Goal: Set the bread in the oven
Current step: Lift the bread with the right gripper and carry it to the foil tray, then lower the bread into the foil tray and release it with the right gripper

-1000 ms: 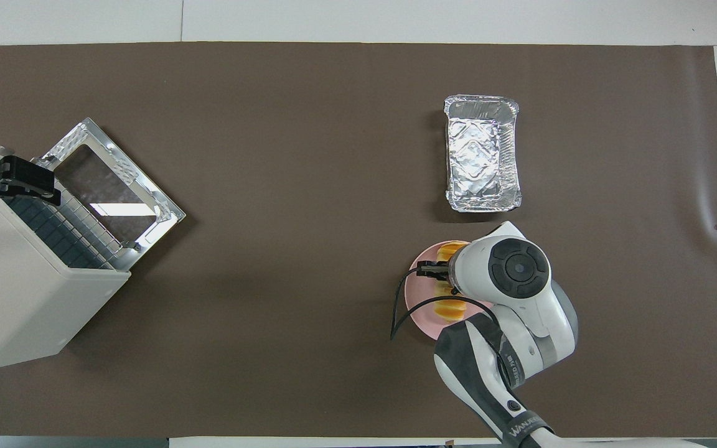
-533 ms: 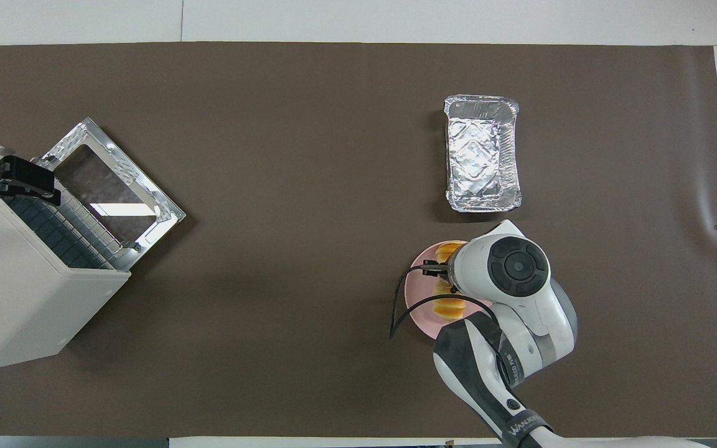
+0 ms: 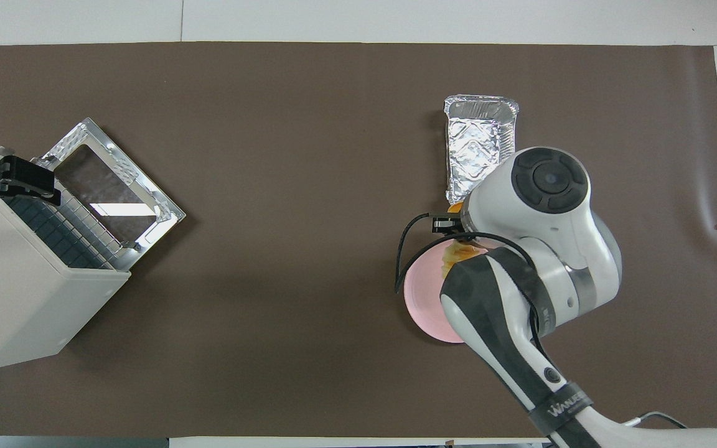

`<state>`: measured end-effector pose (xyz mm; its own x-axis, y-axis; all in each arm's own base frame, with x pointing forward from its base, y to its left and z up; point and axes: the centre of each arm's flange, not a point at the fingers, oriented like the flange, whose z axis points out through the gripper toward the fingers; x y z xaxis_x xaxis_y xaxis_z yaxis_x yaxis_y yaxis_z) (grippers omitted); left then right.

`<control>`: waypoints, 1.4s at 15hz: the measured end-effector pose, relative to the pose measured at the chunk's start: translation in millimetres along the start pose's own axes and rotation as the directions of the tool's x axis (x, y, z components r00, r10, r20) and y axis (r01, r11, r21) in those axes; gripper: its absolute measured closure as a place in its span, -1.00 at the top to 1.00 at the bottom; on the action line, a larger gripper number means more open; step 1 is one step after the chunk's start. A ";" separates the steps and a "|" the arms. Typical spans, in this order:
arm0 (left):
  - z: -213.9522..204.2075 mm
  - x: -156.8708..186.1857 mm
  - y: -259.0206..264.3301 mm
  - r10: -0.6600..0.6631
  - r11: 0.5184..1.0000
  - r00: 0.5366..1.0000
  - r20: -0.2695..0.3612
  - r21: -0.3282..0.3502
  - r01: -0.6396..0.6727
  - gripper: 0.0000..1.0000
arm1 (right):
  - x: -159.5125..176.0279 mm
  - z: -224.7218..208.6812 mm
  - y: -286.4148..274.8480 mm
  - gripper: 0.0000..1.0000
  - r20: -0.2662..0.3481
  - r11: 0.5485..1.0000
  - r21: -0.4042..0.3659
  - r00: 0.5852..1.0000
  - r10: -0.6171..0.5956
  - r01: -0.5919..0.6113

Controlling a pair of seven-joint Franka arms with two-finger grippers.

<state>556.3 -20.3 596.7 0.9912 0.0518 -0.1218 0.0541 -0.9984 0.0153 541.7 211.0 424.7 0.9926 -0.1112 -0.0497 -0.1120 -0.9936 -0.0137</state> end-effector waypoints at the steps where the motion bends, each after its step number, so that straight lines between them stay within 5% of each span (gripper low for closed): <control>1: 0.0 0.0 0.0 0.000 1.000 1.000 0.000 0.000 0.000 1.00 | 18.2 -14.8 9.3 -0.72 -0.005 1.000 0.029 1.000 -0.004 0.004; 5: 0.0 0.0 0.0 0.000 1.000 1.000 0.000 0.000 0.000 1.00 | 83.3 -28.7 37.0 -0.72 0.026 0.998 0.054 0.999 -0.028 0.027; 11: 0.0 0.0 0.0 0.000 1.000 1.000 0.000 0.000 0.000 1.00 | 162.6 35.4 47.1 -0.72 0.051 0.996 0.053 0.996 -0.070 0.067; 21: 0.0 0.0 0.0 0.000 1.000 1.000 0.000 0.000 0.000 1.00 | 196.0 78.5 42.9 -0.72 -0.016 0.996 0.043 0.997 -0.081 0.082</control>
<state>556.3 -20.3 596.7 0.9912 0.0518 -0.1218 0.0541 -0.9984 0.0153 727.6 148.1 335.9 0.9990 -0.0304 -0.0329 -0.0323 -0.9976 -0.0609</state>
